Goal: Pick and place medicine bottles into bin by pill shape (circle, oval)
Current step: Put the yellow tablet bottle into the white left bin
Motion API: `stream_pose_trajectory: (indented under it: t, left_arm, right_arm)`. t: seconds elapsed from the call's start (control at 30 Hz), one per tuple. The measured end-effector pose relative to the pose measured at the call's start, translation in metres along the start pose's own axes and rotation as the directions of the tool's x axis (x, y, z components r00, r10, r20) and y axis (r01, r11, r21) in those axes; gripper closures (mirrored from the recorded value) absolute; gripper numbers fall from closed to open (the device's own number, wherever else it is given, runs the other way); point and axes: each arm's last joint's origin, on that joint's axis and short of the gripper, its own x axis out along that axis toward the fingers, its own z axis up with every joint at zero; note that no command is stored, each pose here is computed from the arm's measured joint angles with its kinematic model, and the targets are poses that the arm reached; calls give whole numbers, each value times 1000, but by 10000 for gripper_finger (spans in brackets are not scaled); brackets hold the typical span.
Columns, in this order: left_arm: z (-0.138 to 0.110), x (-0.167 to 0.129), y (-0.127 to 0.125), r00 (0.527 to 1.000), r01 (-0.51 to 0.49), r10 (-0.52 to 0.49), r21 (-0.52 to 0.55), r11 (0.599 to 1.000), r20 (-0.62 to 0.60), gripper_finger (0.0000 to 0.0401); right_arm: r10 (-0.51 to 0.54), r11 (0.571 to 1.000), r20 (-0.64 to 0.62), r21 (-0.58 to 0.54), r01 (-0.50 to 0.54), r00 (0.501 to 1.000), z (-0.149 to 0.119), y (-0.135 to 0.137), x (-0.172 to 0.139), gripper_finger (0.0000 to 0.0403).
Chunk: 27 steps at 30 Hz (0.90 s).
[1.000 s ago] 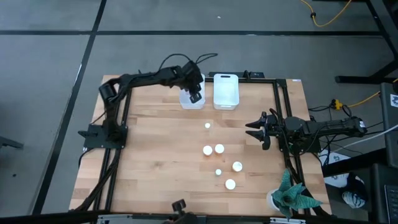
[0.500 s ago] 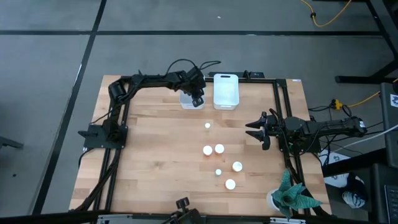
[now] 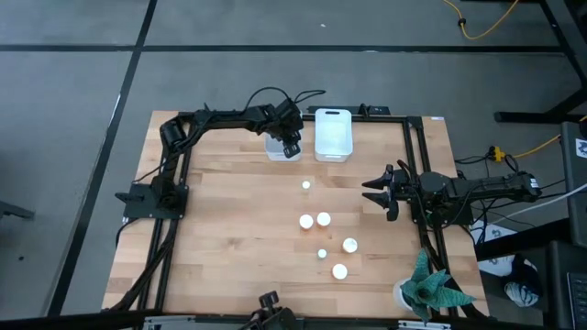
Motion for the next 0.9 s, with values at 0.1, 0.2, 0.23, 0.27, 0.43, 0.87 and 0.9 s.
stream_pose_trajectory:
  t: [0.1,0.2,0.23,0.27,0.43,0.87,0.9]
  left_arm:
    - [0,0,0,1000,0,0,0,1000,1,243]
    - [3,-1,0,1000,-2,2,1,1000,11,241]
    - [5,-3,1,1000,-3,3,1,1000,16,241]
    - [8,-4,1,1000,-4,4,2,1000,26,242]
    - [30,-23,2,999,-8,7,12,1000,38,240]
    - [46,-96,-58,941,123,-73,134,983,-331,244]
    - [41,-99,-66,918,148,-76,158,976,-390,244]
  right_arm:
    - [0,1000,0,0,0,1000,0,0,0,222]
    - [0,1000,0,0,0,1000,0,0,0,222]
    - [0,1000,0,0,0,1000,0,0,0,222]
    - [-1,1000,0,0,1,1000,0,0,0,222]
    - [-1,1000,-1,0,1,1000,0,0,0,222]
    - [0,1000,-1,-1,0,1000,0,0,0,222]
    - [0,1000,-2,-2,0,1000,0,0,0,222]
